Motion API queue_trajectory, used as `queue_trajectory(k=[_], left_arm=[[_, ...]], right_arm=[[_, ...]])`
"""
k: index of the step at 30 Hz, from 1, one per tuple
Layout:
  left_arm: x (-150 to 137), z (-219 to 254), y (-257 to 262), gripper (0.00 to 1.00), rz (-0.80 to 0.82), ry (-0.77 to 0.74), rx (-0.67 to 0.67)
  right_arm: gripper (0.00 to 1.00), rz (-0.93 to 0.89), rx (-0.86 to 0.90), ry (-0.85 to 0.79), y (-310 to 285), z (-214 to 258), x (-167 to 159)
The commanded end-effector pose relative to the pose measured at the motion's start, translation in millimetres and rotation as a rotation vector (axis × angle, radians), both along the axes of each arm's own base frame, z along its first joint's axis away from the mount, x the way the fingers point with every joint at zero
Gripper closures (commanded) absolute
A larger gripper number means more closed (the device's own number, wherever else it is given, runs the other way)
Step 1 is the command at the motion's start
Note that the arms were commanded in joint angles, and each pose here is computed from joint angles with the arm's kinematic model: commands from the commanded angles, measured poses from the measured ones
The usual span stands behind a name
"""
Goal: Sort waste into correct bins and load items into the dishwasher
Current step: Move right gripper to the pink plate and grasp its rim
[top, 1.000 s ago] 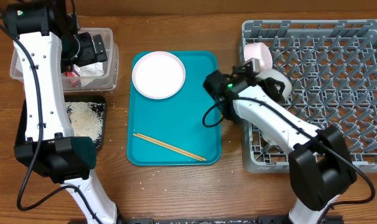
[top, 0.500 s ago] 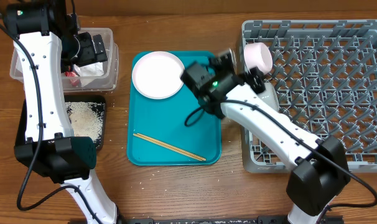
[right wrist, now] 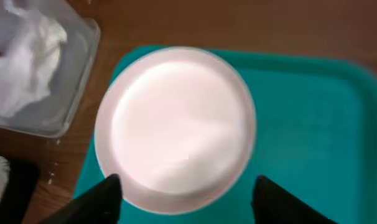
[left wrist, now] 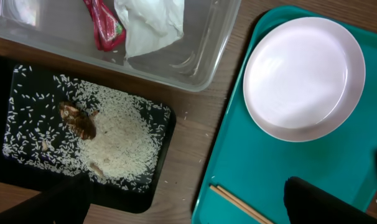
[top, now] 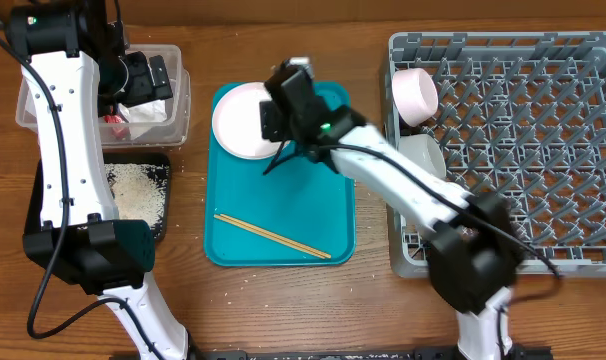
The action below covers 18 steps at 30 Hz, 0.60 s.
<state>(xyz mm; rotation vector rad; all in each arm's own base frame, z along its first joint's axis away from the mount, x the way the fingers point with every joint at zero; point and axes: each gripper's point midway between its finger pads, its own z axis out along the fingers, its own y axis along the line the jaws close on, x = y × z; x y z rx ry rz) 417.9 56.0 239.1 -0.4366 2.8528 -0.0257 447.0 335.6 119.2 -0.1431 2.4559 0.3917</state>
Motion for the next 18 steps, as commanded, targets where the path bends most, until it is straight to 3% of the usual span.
queue_trajectory(k=[1,10,14,18], left_arm=[[-1.9,12.8,-0.7,0.0,0.013,-0.035,-0.003],[-1.9,12.8,-0.7,0.0,0.013,-0.035,-0.003],[-1.9,12.8,-0.7,0.0,0.013,-0.035,-0.003],[-1.9,12.8,-0.7,0.0,0.013,-0.035,-0.003]], right_arm=[[0.36,-0.047,0.037,0.109,5.5,-48.4,-4.5],[0.48,-0.193,0.017,0.177,-11.5,-93.5,1.0],[0.63,-0.212,-0.012,0.225,-16.9,-111.8,-6.3],[0.72,-0.228,-0.072,0.341,-29.1,-134.5,-29.8]])
